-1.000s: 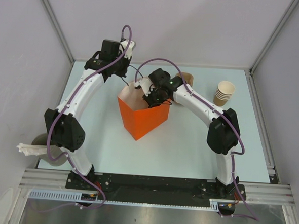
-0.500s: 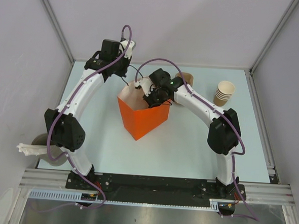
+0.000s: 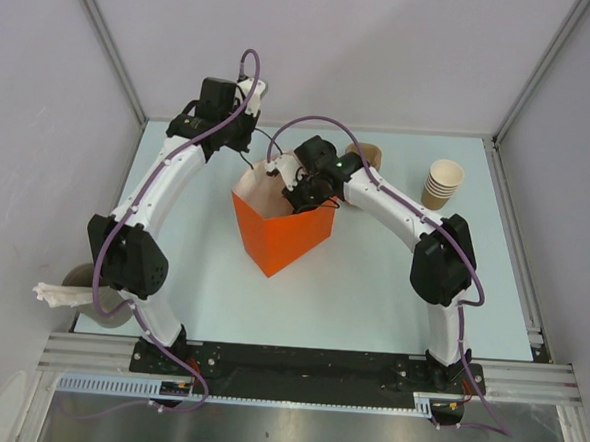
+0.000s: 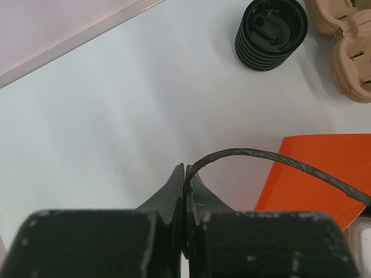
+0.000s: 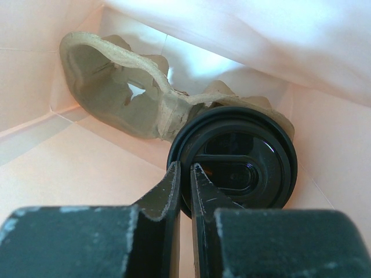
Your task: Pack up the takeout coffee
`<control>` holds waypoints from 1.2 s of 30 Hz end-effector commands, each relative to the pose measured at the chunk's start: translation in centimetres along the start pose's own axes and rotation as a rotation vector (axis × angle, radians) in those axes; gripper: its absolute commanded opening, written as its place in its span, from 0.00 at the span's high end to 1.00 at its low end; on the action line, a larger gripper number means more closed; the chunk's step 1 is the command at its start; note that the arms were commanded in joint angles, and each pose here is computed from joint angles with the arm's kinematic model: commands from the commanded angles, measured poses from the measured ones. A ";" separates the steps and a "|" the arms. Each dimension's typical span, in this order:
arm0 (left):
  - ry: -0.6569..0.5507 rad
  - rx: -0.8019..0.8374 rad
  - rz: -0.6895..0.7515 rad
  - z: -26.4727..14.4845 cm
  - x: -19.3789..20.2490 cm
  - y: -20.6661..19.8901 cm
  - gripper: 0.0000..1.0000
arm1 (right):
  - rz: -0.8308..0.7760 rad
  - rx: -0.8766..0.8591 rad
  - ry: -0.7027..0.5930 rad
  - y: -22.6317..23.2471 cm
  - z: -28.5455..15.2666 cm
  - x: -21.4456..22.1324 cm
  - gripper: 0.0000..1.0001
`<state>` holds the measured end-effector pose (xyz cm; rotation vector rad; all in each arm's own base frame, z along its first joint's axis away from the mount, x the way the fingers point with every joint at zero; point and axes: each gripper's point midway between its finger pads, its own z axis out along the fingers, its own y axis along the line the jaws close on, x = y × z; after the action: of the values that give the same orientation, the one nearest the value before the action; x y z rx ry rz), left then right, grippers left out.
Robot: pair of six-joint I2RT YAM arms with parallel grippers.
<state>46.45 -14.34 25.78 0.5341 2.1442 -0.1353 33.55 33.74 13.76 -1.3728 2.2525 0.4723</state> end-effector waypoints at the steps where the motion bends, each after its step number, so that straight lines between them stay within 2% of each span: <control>1: -0.038 0.004 0.002 -0.6 -1.6 -0.1 1.00 | -0.005 0.033 0.011 -1.0 0.0 0.6 1.00; 9: -0.040 0.007 0.001 -0.7 -1.7 -0.1 1.00 | -0.002 0.035 0.010 -1.1 0.1 0.5 1.00; 14: -0.045 0.007 0.002 -0.8 -1.8 -0.2 1.00 | 0.026 0.025 0.066 -1.4 0.3 1.2 1.00; 36: -0.047 0.005 0.002 -0.9 -1.8 -0.2 1.00 | 0.013 -0.015 0.159 -0.8 1.0 1.5 1.00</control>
<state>46.45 -14.35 25.78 0.5343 2.1441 -0.1357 33.95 34.00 13.77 -1.4035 2.3168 0.4640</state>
